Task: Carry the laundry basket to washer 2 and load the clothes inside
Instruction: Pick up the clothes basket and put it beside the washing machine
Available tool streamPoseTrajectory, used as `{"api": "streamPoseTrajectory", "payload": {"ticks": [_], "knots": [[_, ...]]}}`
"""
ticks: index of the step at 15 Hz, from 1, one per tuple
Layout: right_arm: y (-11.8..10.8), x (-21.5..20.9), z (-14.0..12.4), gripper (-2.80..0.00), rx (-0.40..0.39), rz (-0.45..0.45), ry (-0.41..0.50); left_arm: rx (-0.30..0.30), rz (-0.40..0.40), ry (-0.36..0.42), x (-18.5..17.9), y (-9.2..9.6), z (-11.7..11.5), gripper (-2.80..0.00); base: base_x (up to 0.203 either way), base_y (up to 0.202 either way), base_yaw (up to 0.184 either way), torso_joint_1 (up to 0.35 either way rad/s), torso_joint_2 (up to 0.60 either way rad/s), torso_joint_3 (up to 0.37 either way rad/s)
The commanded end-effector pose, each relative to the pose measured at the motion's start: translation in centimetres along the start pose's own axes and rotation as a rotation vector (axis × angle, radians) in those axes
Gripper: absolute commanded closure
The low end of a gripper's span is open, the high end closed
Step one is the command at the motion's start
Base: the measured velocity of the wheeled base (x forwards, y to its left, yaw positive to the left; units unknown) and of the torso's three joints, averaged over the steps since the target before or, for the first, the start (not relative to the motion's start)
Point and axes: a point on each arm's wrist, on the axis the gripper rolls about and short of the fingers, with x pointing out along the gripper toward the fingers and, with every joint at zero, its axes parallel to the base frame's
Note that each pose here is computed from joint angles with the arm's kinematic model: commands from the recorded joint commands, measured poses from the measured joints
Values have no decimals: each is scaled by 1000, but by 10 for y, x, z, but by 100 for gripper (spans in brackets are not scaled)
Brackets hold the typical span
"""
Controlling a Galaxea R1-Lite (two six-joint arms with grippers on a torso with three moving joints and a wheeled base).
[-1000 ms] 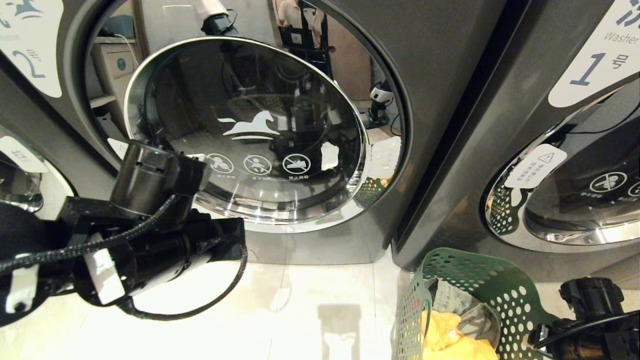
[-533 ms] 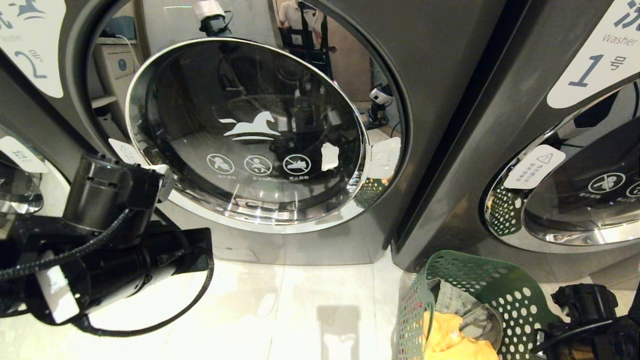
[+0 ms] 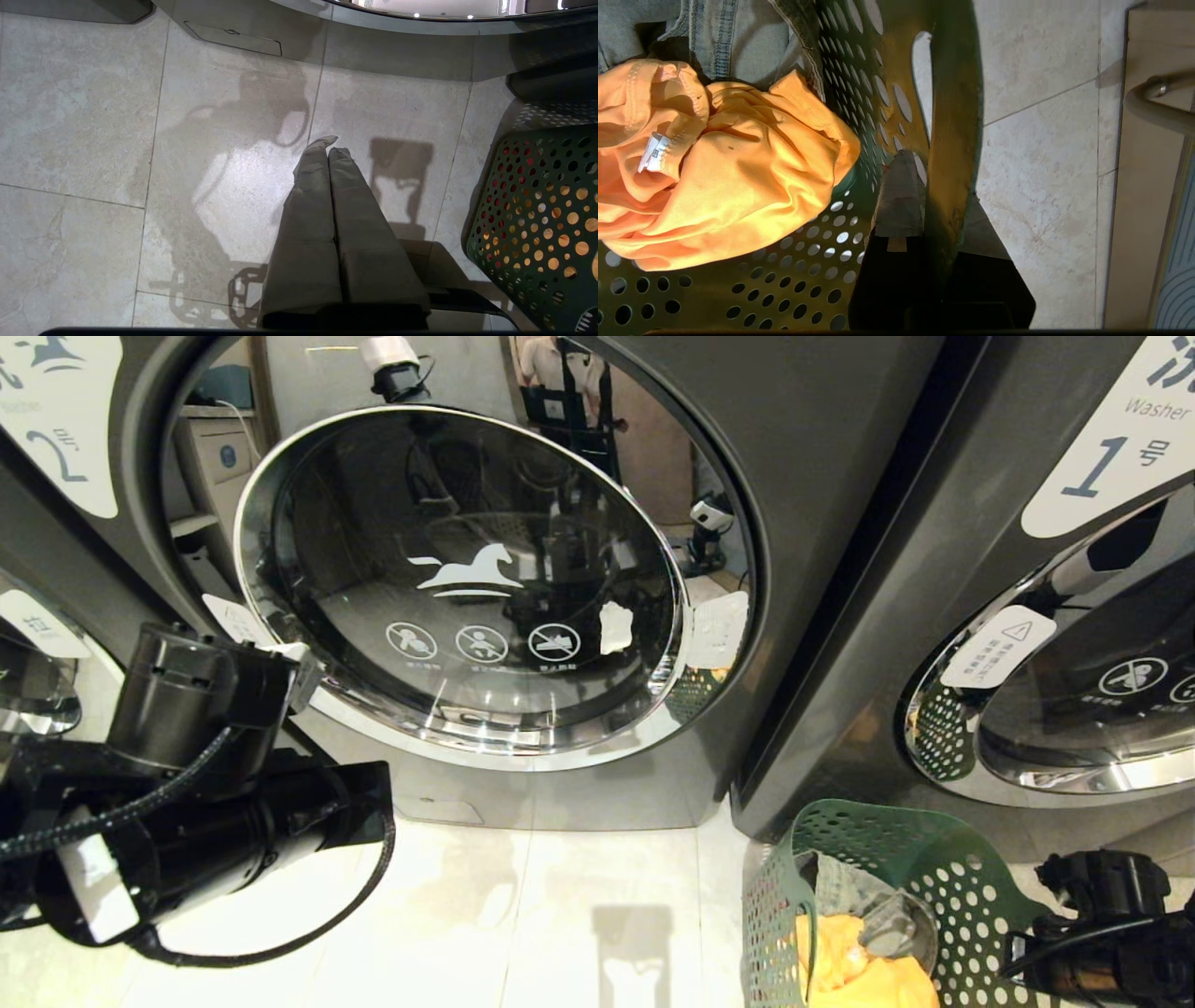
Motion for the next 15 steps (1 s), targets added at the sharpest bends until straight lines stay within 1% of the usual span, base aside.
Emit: {"api": "streamPoseTrajectory", "payload": {"ticks": [1, 3, 6, 11, 13, 15], "knots": [[-2, -4, 5, 0, -1, -1, -30, -3, 5, 1, 0, 0, -1, 0, 0, 0, 0, 0, 0, 0], [-7, -11, 12, 0, -41, -11, -63, -3, 4, -2, -2, 1, -1, 0, 0, 0, 0, 0, 0, 0], [-13, -17, 16, 0, -50, -24, -88, -6, 2, -6, -3, 2, -1, 0, 0, 0, 0, 0, 0, 0], [-20, -20, 15, 0, -50, -41, -85, -7, 1, -9, -7, 5, -3, 0, 0, 0, 0, 0, 0, 0], [-20, -17, 12, 0, -74, -43, -70, -9, 2, -11, -9, 7, -4, 0, 0, 0, 0, 0, 0, 0], [-19, -10, 9, 0, -83, -42, -45, -10, 3, -12, -11, 9, -5, 0, 0, 0, 0, 0, 0, 0]]}}
